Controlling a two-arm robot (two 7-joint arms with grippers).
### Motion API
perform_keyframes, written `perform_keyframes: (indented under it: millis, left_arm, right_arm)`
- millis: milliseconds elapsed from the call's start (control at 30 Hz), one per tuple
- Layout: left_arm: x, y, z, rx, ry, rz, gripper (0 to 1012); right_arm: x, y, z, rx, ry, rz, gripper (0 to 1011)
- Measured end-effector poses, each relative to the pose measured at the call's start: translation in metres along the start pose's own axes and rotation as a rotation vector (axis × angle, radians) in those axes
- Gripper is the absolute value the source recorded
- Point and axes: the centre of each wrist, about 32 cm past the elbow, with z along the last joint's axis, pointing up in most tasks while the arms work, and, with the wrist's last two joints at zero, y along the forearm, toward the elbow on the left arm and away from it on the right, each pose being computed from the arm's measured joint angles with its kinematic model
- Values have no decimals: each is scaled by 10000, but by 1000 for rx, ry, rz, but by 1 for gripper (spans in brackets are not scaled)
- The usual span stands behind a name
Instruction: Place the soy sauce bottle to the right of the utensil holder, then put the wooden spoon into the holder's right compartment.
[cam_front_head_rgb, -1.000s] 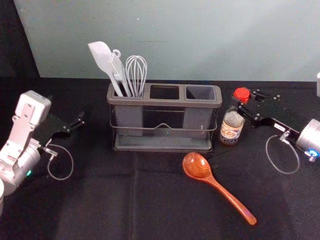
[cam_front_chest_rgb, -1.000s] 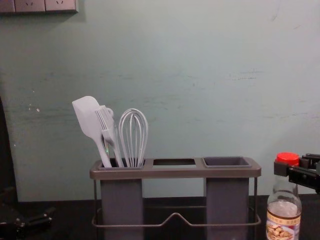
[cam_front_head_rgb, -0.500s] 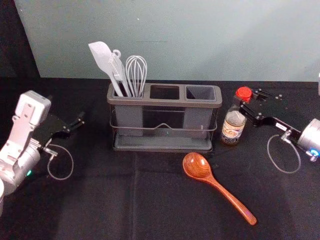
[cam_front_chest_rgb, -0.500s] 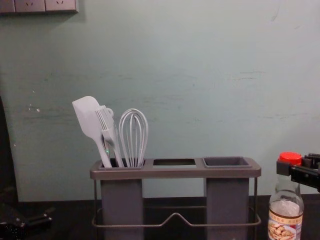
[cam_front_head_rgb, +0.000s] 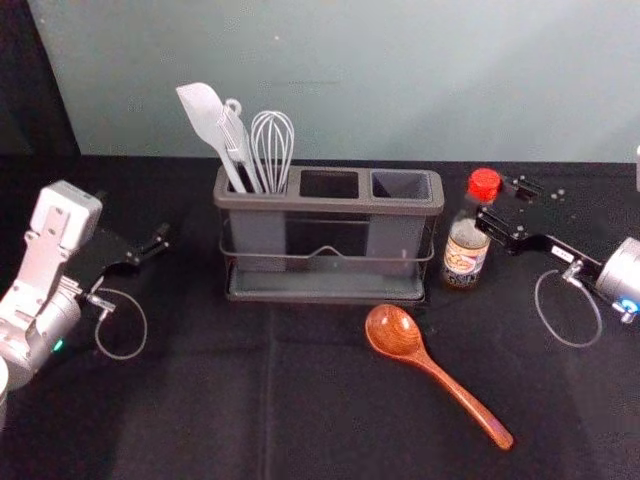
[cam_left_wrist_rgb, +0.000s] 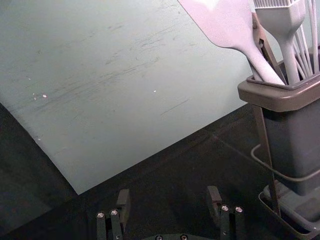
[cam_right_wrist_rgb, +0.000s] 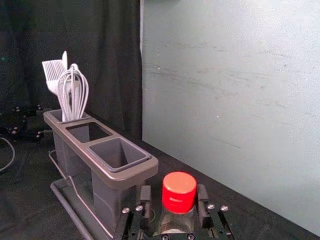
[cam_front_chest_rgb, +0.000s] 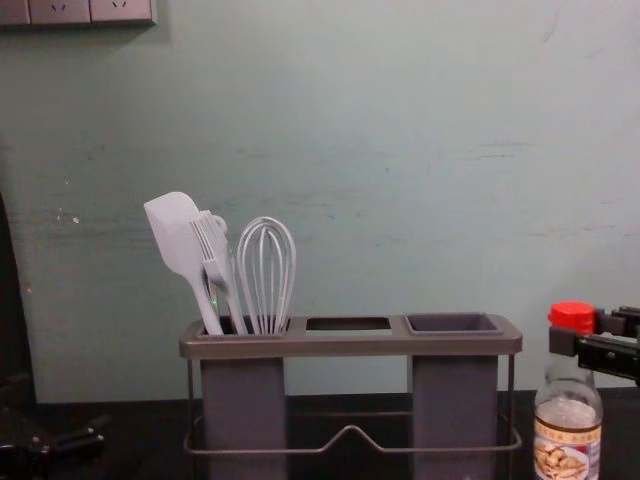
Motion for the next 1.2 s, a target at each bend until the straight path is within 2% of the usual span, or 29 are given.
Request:
perform_keyframes:
  millis: [33,233,333,367,400,467,567,1067,1200]
  left_arm:
    - [0,0,0,0,0,0,1005]
    - [0,0,0,0,0,0,1005]
    - [0,0,0,0,0,0,1005]
    - [0,0,0,0,0,0,1005]
    - [0,0,0,0,0,0,1005]
    - [0,0,0,0,0,0,1005]
    - [0,0,0,0,0,0,1005]
    - [0,0,0,0,0,0,1005]
    - [0,0,0,0,0,0,1005]
  right_arm:
    - [0,0,0,0,0,0,533]
    - [0,1,1,0,0,0,748]
    - [0,1,2,1,0,0,816]
    - [0,1,3,1,0,0,868]
    - [0,1,3,1,0,0,868]
    - [0,1,3,2,0,0,955]
    - [0,1,2,2,0,0,1004]
    - [1,1,3,3,-1,0,1004]
    - [6,-38,43,19,-14,-4,1004]
